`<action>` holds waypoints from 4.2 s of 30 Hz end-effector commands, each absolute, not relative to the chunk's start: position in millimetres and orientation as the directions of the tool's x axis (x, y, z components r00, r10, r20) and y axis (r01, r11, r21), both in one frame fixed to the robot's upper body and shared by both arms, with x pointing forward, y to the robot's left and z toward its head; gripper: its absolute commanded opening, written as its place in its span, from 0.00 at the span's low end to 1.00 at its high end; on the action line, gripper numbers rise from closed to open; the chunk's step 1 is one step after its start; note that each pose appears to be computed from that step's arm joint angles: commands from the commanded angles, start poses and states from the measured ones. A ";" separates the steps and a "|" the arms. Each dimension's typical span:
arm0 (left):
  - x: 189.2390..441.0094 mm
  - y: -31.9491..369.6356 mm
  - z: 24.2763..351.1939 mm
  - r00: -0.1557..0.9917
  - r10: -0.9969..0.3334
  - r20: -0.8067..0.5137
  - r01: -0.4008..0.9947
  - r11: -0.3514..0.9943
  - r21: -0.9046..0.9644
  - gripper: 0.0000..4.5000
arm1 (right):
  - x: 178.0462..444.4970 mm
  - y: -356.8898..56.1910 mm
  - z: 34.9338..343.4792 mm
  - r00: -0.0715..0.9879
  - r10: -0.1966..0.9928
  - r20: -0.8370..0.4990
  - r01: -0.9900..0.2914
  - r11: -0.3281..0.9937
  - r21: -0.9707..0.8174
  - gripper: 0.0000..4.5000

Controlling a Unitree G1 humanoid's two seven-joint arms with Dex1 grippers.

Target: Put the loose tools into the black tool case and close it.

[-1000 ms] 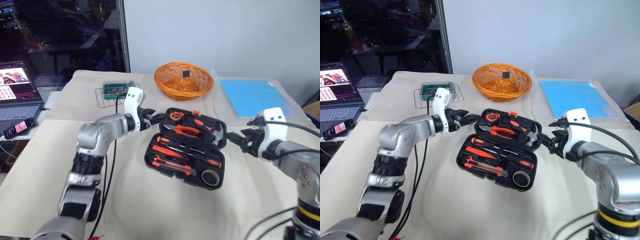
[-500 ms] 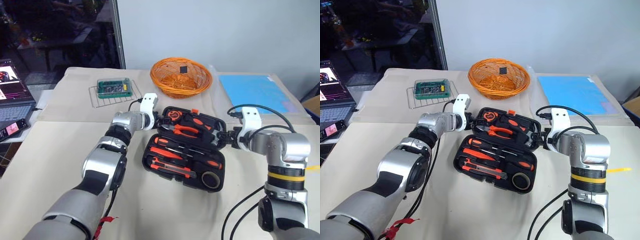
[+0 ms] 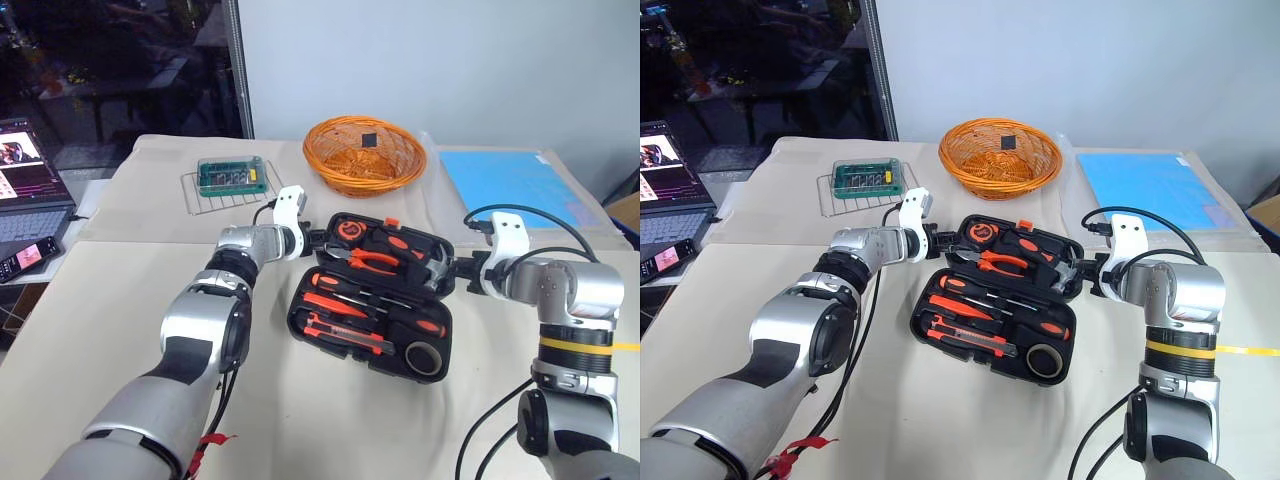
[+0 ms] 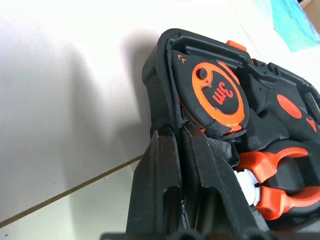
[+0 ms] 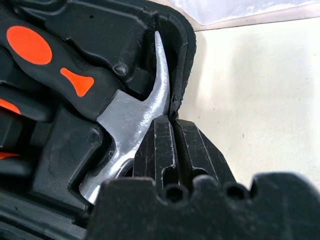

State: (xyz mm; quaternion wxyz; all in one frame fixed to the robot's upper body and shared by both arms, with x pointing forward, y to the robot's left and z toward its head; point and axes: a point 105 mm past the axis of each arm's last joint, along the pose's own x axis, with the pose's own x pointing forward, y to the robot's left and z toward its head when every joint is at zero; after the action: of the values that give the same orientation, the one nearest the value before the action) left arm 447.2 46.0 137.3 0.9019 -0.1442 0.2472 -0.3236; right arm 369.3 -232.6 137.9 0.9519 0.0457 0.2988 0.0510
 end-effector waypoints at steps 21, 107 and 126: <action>382.7 127.8 190.5 0.832 -0.544 -0.107 0.497 0.817 -0.292 0.01 | 420.7 -103.7 233.7 0.766 0.643 0.016 -0.634 0.758 -0.155 0.00; 267.1 128.7 120.2 0.060 -0.801 -0.595 0.998 0.068 0.009 0.00 | 238.7 -48.6 94.8 0.725 0.623 -0.293 -0.623 0.775 0.106 0.99; 271.5 126.1 121.5 0.062 -0.799 -0.598 0.998 0.068 0.013 0.00 | 239.0 -50.4 103.3 0.748 0.597 -0.290 -0.632 0.774 -0.037 0.26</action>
State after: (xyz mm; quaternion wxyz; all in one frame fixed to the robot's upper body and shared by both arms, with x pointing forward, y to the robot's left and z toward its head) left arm 271.9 121.0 139.6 0.6967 0.2181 0.1853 -0.6578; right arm 240.1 -51.9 84.4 0.9282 -0.0571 0.1688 0.3267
